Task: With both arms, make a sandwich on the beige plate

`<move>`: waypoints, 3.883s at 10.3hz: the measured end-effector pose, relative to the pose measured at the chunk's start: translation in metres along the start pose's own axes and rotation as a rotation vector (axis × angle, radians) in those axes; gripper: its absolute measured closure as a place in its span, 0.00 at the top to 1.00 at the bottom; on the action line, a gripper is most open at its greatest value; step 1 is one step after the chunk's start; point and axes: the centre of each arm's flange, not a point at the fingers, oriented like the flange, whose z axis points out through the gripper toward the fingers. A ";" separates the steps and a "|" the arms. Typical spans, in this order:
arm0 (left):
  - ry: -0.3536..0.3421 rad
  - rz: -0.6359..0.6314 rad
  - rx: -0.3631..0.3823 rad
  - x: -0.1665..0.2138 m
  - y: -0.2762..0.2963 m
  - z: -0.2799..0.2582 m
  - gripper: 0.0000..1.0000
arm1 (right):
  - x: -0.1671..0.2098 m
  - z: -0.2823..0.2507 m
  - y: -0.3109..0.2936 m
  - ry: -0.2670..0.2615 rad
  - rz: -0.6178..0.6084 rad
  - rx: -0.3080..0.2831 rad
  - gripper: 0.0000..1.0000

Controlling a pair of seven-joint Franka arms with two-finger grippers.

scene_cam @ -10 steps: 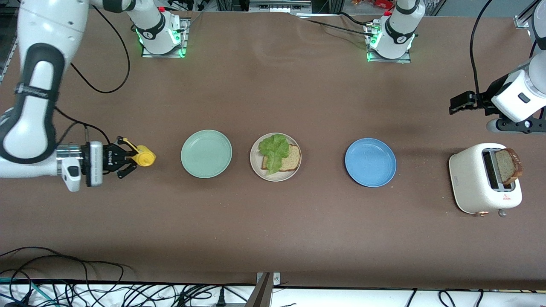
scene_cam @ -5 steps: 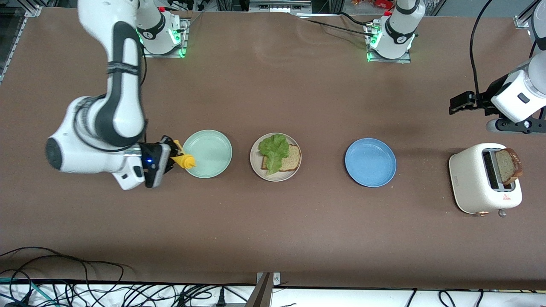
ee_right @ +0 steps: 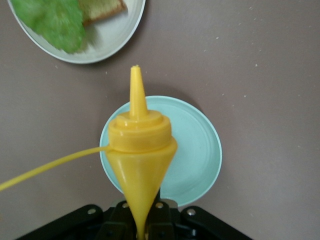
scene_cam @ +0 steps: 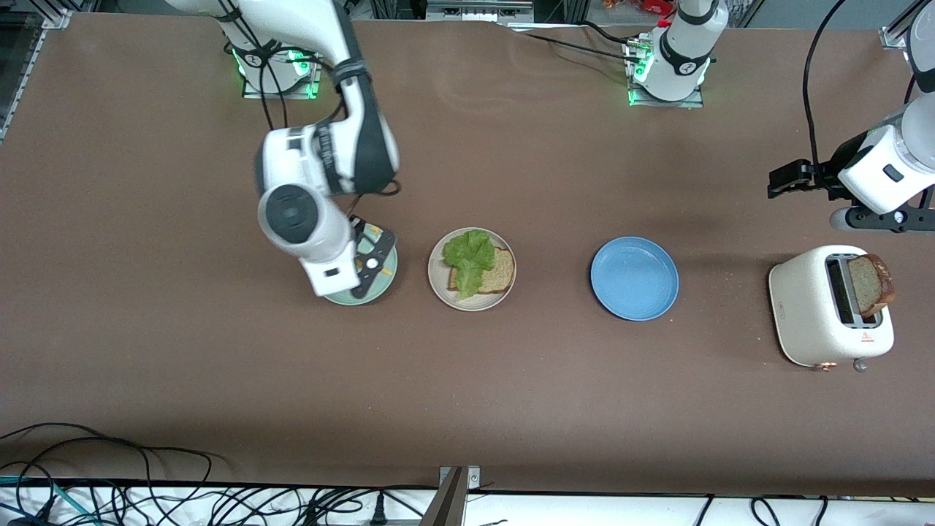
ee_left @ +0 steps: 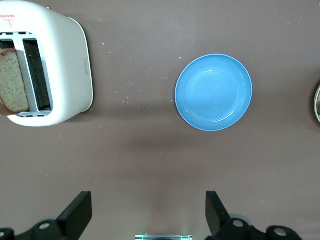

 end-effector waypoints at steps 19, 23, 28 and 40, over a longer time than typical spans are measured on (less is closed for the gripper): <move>0.020 -0.020 0.188 0.048 -0.162 0.069 1.00 | 0.083 -0.007 -0.087 -0.282 -0.082 -0.406 0.08; 0.026 -0.027 0.191 0.073 -0.196 0.118 1.00 | 0.022 -0.034 0.003 -0.004 0.135 -0.090 0.08; 0.039 -0.026 0.194 0.091 -0.224 0.163 0.87 | -0.079 -0.017 0.102 0.342 0.125 0.200 0.08; 0.062 -0.022 0.203 0.102 -0.216 0.119 0.08 | -0.305 0.151 0.202 1.207 -0.429 0.460 0.08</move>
